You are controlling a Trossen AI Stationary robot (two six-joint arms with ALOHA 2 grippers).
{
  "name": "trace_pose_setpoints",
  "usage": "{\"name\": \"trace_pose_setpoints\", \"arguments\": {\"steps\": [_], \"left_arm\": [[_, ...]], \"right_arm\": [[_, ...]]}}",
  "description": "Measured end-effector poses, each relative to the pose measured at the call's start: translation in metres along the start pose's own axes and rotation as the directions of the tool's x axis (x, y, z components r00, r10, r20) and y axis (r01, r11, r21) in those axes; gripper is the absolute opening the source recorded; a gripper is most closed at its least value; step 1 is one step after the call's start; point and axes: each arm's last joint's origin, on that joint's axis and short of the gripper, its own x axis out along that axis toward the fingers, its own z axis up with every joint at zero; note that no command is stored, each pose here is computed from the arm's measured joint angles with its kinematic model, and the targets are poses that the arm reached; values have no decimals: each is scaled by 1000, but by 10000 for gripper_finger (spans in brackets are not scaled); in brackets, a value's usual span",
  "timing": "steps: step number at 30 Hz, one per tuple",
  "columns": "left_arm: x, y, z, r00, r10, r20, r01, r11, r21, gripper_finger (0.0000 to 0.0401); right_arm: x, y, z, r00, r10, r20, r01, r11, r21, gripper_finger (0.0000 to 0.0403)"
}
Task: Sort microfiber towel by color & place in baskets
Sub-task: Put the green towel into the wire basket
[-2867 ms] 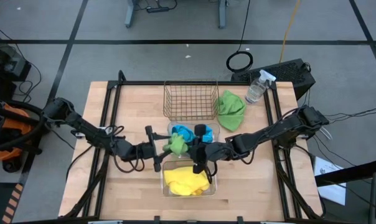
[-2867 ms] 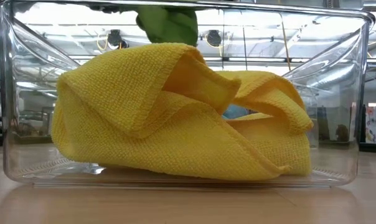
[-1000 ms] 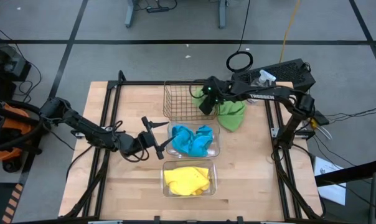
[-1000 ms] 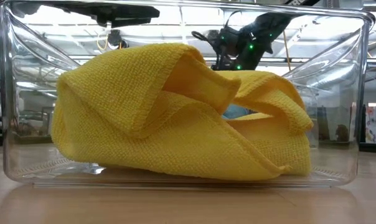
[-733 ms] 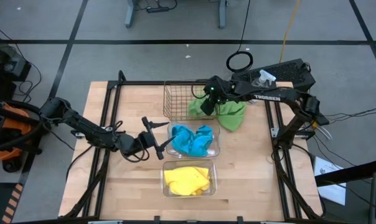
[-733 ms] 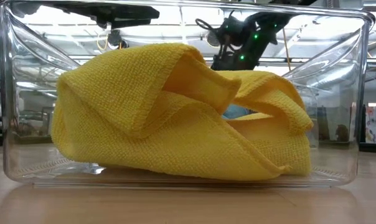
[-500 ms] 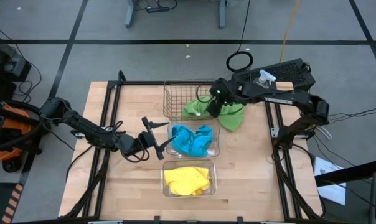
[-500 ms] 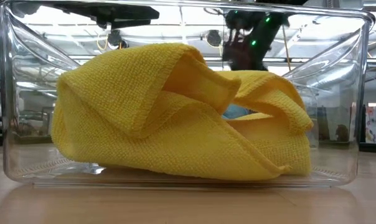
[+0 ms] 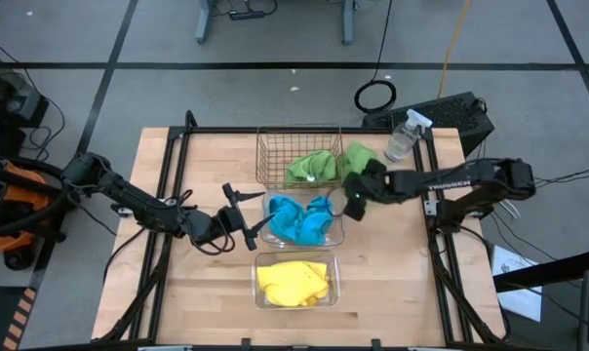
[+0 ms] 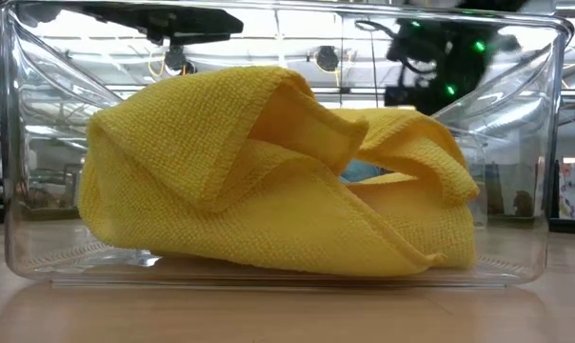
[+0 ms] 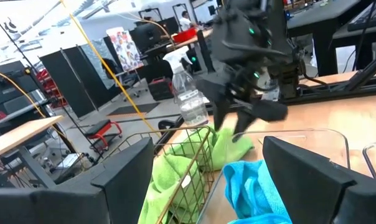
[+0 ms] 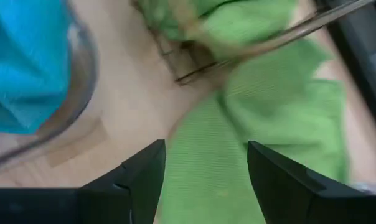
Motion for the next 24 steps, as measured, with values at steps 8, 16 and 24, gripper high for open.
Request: {"name": "trace_pose_setpoints", "arguments": {"steps": [8,16,24], "left_arm": [[1,0,-1,1000,-4,-9,3,1000,-10,308],[1,1,-2,1000,-3,-12,3,1000,-8,308],[1,1,-2,1000,-3,-13,3,1000,-6,308]], "right_arm": [[20,-1,-33,999,-33,18,34,998,-55,232],[33,-33,-27,998,-67,-13,65,989,-131,313],[42,-56,-21,999,-50,8,50,976,-211,319]]}}
